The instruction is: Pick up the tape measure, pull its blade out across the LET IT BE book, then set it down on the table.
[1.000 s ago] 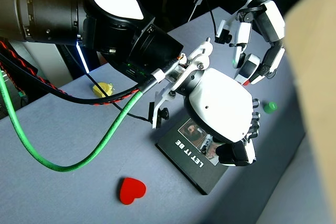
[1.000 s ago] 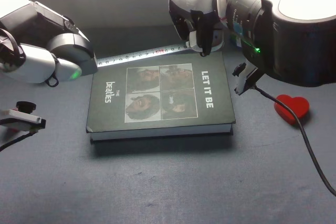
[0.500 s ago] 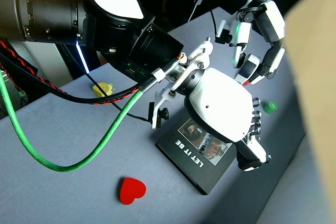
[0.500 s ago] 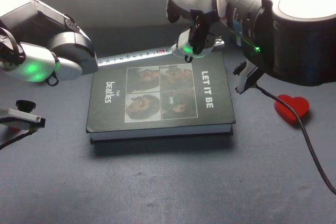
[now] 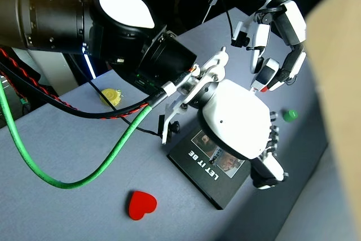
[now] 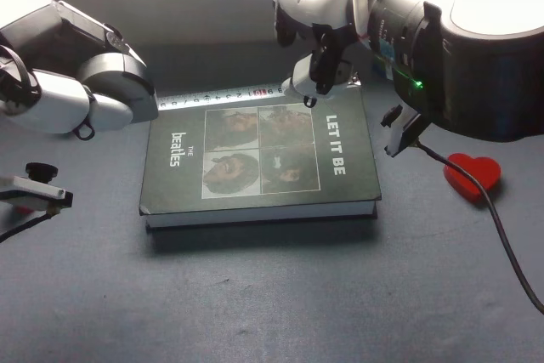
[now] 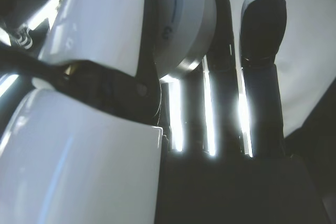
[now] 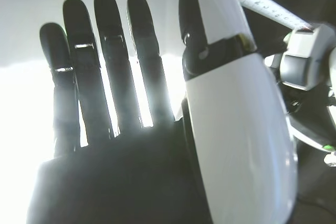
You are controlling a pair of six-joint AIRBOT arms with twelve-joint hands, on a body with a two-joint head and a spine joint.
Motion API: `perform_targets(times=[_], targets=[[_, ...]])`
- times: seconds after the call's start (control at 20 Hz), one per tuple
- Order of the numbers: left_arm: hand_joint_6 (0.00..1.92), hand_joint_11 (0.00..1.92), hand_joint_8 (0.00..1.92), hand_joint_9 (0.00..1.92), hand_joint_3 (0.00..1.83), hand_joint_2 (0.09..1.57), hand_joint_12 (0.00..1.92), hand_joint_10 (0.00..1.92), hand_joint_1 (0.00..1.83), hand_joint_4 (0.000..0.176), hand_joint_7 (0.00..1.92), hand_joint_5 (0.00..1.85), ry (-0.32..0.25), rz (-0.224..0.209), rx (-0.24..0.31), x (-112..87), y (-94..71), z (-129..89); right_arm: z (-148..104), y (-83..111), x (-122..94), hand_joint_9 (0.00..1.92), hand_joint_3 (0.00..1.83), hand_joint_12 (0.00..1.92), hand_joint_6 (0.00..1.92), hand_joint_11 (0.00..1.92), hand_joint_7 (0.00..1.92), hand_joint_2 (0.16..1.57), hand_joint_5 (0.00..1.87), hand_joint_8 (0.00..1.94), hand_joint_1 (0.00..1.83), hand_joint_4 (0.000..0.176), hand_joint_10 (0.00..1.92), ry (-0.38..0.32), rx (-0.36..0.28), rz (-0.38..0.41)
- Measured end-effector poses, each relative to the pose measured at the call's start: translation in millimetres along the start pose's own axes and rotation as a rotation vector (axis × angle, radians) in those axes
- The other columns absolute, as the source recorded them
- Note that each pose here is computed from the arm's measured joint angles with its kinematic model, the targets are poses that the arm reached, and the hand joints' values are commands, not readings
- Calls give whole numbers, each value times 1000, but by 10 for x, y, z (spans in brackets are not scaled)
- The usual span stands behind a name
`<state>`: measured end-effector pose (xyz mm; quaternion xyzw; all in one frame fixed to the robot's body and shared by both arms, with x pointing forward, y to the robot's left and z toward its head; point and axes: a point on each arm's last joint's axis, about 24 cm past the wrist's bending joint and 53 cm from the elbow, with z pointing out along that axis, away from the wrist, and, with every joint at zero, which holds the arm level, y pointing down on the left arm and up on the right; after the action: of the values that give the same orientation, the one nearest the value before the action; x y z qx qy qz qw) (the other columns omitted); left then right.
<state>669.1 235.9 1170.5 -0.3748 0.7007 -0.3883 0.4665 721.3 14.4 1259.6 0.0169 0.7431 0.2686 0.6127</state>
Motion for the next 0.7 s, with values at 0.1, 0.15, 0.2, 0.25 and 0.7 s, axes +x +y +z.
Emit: perform_targets(times=[0.1, 0.15, 0.2, 0.25, 0.7], targets=[[590, 889, 1078, 900, 0, 1109, 1507, 1214, 1494, 0, 894, 989, 0, 0, -1, -1, 7, 1, 0, -3, 17, 695, 0, 1090, 0, 317, 793, 1064, 735, 11, 873, 0, 232, 3, 0, -3], [589, 890, 1078, 900, 0, 1109, 1506, 1215, 1494, 0, 894, 989, 0, -1, -2, 1, 9, 1, -12, 1, 41, 695, 0, 1090, 0, 317, 793, 1061, 734, 11, 884, 0, 230, 5, -1, -17], [581, 888, 1082, 899, 0, 1109, 1508, 1217, 1494, 0, 891, 998, 0, -1, -2, -1, 8, 1, -27, 16, 70, 697, 0, 1090, 0, 317, 793, 1060, 734, 10, 887, 0, 229, 16, -4, -12], [573, 887, 1089, 900, 0, 1109, 1509, 1217, 1493, 0, 885, 1005, -1, -5, -1, -2, 7, 1, -33, 27, 75, 698, 0, 1090, 0, 317, 793, 1060, 735, 10, 888, 0, 229, 17, -6, -13], [559, 886, 1088, 895, 0, 1108, 1509, 1216, 1494, 0, 892, 1009, -1, -8, -2, -2, 8, 1, -45, -44, 23, 716, 0, 1091, 1, 327, 814, 1063, 738, 16, 893, 0, 225, 8, 1, -32]])
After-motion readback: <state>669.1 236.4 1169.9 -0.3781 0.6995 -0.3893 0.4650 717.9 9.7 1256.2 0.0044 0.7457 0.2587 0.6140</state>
